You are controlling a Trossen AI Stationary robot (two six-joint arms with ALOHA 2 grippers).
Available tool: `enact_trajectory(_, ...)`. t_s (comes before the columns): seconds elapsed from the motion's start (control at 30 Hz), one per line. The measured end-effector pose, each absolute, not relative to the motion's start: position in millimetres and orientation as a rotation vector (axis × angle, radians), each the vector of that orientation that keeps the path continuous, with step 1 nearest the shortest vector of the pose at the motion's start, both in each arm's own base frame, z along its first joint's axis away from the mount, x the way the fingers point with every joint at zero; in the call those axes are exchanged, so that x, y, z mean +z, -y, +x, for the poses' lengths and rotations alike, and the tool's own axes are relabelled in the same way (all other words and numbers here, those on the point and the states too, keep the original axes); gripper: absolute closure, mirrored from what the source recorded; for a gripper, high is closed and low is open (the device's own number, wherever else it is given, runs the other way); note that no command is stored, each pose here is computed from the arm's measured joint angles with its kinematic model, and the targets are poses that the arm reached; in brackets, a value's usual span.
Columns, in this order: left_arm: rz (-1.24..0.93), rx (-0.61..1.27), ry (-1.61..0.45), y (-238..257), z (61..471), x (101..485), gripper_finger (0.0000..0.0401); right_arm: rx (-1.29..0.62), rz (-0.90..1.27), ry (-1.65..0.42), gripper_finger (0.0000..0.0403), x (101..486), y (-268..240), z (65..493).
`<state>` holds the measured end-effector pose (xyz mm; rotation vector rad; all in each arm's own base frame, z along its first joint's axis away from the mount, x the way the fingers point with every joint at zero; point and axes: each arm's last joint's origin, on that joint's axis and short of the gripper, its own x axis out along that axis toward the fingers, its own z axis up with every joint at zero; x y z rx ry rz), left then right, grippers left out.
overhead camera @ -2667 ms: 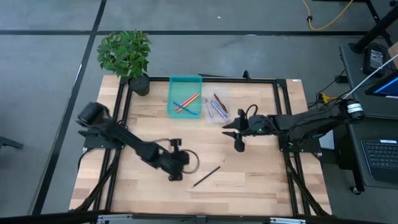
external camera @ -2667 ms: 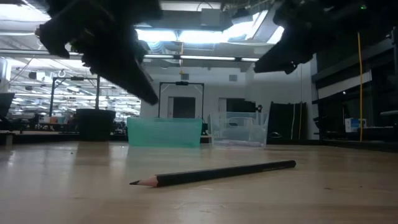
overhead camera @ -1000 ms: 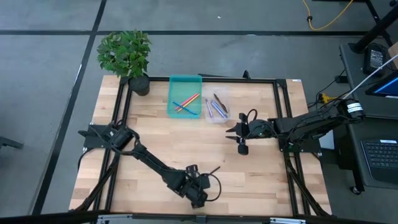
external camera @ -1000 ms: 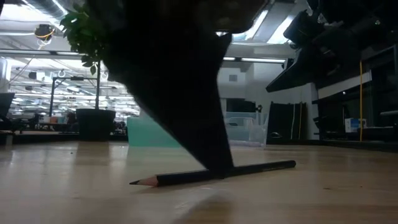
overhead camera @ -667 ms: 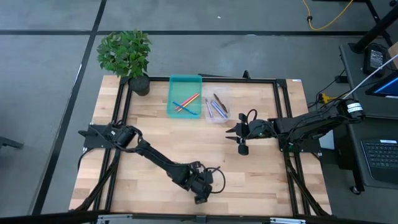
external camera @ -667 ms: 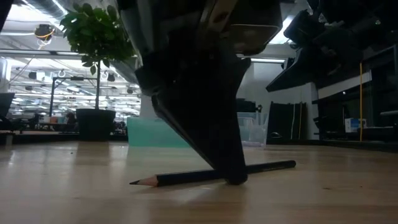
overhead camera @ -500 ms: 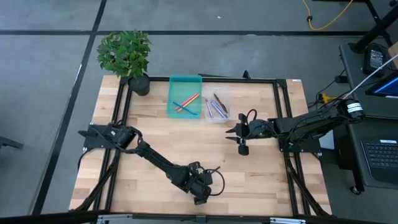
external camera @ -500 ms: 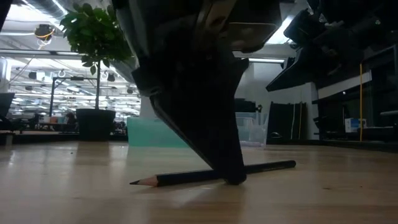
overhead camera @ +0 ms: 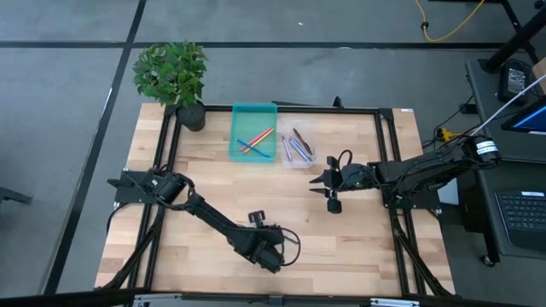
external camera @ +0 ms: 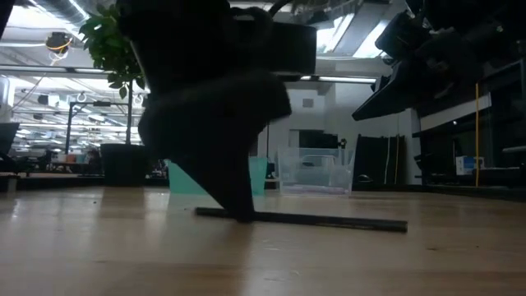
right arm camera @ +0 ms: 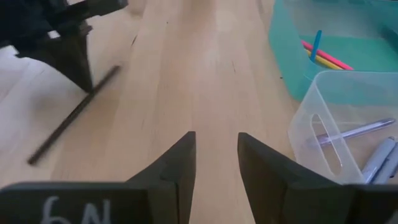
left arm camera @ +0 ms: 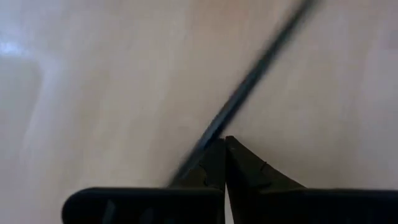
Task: Sort pens & pencils
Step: Put the black pencil into the blue bin
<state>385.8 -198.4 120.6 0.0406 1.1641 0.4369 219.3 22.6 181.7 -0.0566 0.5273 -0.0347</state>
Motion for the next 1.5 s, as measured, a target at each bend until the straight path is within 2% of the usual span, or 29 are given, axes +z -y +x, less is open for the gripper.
enact_trajectory(0.3, 0.097, 0.359, -1.144, 209.7, 386.0, 131.3, 0.0401, -0.01, -0.049, -0.529, 0.0283, 181.6, -23.4, 219.2)
enact_trajectory(0.5, 0.016, 0.274, -1.137, 216.2, 395.4, 144.0, 0.0399, -0.01, -0.049, -0.528, 0.0283, 181.7, -23.4, 219.3)
enact_trajectory(0.73, -0.059, 0.209, -1.133, 211.2, 405.0, 144.9, 0.035, -0.01, -0.05, -0.529, 0.0283, 181.7, -23.4, 219.3)
enact_trajectory(1.0, 0.068, 0.147, -1.145, 211.3, 403.7, 145.7, 0.0303, -0.01, -0.052, -0.543, 0.0283, 180.5, -23.3, 218.6)
enact_trajectory(1.2, 0.143, 0.132, -1.208, 206.0, 394.9, 156.3, 0.0299, -0.01, -0.055, -0.556, 0.0283, 179.4, -23.2, 217.9)
enact_trajectory(1.5, 0.274, 0.095, -1.182, 194.9, 396.3, 173.0, 0.0299, -0.01, -0.061, -0.579, 0.0283, 177.5, -23.0, 216.7)
